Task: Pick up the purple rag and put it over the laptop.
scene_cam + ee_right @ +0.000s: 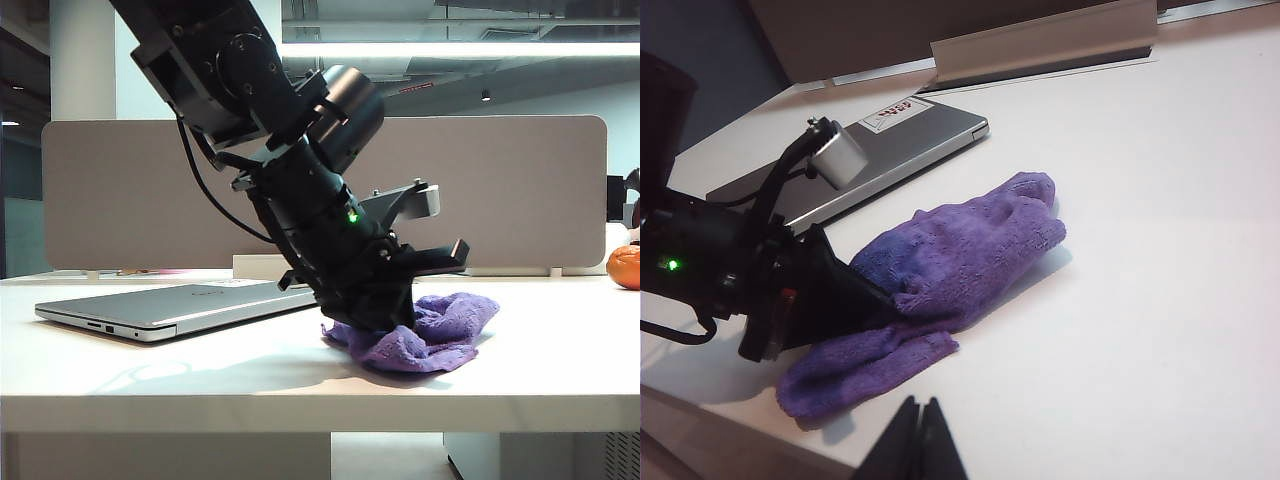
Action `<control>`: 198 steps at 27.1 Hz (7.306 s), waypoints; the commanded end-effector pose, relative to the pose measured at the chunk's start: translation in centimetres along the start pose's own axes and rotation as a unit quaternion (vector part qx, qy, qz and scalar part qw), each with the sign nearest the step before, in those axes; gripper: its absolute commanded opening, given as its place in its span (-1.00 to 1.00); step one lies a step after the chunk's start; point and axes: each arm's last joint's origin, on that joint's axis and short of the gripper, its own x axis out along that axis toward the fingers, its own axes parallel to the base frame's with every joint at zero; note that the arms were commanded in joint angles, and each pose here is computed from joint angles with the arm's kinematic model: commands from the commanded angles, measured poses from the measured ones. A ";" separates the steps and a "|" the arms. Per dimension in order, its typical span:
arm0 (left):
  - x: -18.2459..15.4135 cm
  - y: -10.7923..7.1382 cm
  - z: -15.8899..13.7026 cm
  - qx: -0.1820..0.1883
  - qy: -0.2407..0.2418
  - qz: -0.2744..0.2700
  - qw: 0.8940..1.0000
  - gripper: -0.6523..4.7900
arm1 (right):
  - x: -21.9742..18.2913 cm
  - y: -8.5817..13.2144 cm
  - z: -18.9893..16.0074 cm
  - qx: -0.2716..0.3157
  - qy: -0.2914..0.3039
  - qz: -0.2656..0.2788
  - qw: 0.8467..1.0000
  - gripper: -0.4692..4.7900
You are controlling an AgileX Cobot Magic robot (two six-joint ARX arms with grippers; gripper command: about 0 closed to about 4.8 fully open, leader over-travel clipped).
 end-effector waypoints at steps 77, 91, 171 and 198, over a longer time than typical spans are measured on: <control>-9.3 20.4 4.9 -0.078 -0.019 0.266 0.961 0.96 | 0.0 0.0 0.0 -0.003 -0.006 0.002 1.000 -0.74; -14.2 18.5 7.6 -0.119 -0.103 0.220 0.963 0.79 | 0.0 0.0 0.1 -0.003 -0.007 -0.001 1.000 -0.74; -31.6 4.3 -12.9 -0.091 -0.232 0.195 0.949 -0.78 | -0.2 -1.3 -0.2 -0.054 -0.014 -0.212 0.976 -0.74; -26.3 7.2 -18.7 -0.103 -0.316 0.321 0.887 -0.78 | -0.2 -1.3 -0.2 -0.054 -0.014 -0.210 0.976 -0.74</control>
